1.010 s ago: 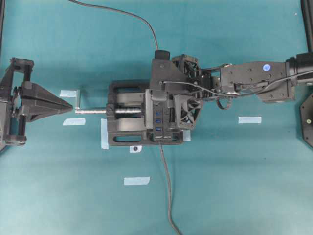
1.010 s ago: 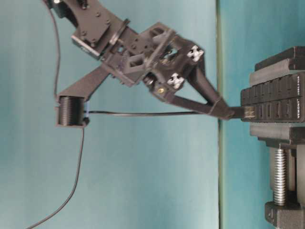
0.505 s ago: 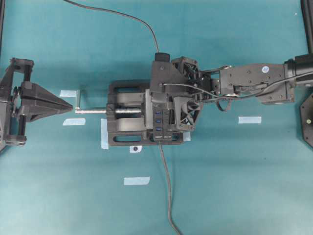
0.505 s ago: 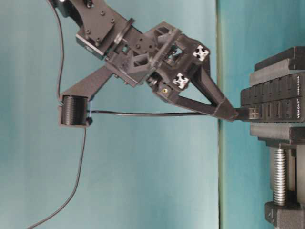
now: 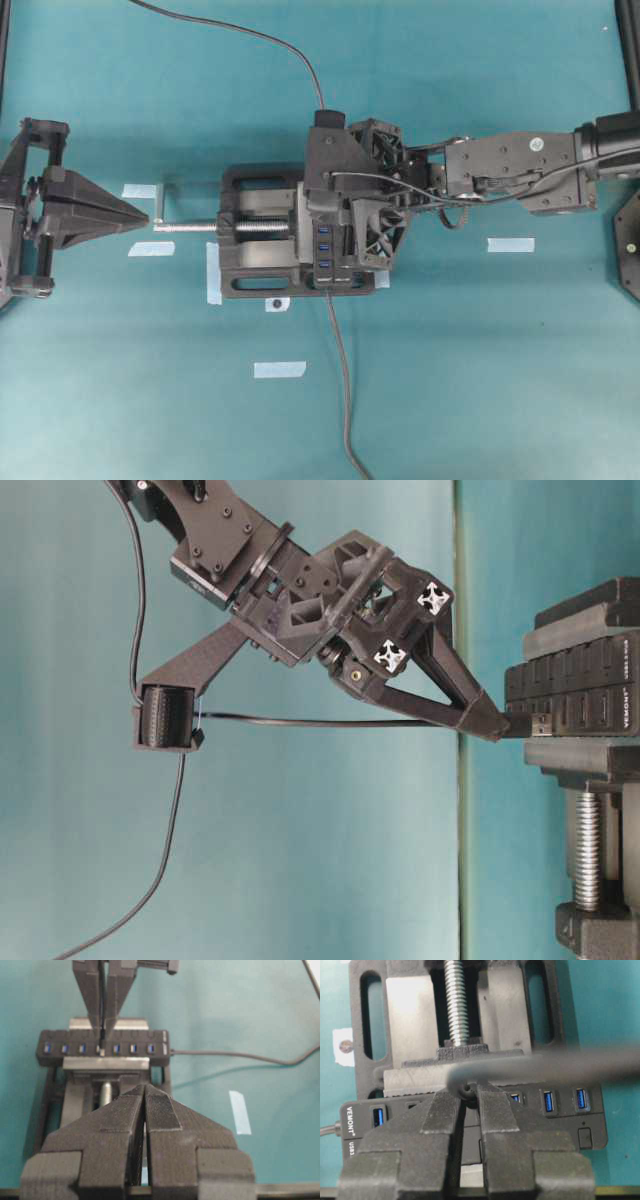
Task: Insert the USB into the center port of the fixed hub
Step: 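Lower the right gripper to push the plug into the center port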
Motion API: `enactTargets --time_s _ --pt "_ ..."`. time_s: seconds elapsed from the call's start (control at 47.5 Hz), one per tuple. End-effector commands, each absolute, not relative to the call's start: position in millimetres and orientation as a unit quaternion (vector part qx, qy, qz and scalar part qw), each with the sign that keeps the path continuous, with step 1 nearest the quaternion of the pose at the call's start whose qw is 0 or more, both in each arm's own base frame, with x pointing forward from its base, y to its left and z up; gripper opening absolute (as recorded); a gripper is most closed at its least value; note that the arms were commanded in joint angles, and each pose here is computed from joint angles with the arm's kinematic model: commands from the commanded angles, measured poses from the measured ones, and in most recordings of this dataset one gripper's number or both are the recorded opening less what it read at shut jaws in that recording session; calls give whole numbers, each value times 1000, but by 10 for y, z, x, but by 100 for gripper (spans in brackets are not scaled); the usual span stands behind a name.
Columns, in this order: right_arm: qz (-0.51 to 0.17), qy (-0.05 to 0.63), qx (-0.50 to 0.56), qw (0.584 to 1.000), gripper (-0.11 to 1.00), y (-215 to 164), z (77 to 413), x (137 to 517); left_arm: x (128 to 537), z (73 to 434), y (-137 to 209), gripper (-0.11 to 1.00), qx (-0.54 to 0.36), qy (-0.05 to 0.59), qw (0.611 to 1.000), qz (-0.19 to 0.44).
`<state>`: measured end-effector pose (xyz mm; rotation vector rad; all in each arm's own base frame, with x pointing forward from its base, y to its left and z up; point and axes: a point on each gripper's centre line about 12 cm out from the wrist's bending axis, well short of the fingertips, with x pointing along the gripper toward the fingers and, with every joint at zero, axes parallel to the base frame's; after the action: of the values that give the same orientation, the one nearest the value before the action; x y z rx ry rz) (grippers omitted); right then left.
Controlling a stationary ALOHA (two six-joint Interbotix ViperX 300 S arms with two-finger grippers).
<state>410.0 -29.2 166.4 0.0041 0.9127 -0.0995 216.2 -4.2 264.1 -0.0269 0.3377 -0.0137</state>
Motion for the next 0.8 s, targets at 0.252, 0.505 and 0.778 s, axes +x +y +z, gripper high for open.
enactTargets --time_s 0.252,0.505,0.778 --pt "-51 445 -7 894 6 -313 1754 4090 2201 2762 -46 0 -14 152 988 -8" --pt "-56 450 -8 891 6 -349 1750 4078 2199 2756 -43 0 -14 153 988 -7" --pt "-57 456 -16 888 6 -372 1751 4070 2199 2756 -46 0 -13 153 988 -8"
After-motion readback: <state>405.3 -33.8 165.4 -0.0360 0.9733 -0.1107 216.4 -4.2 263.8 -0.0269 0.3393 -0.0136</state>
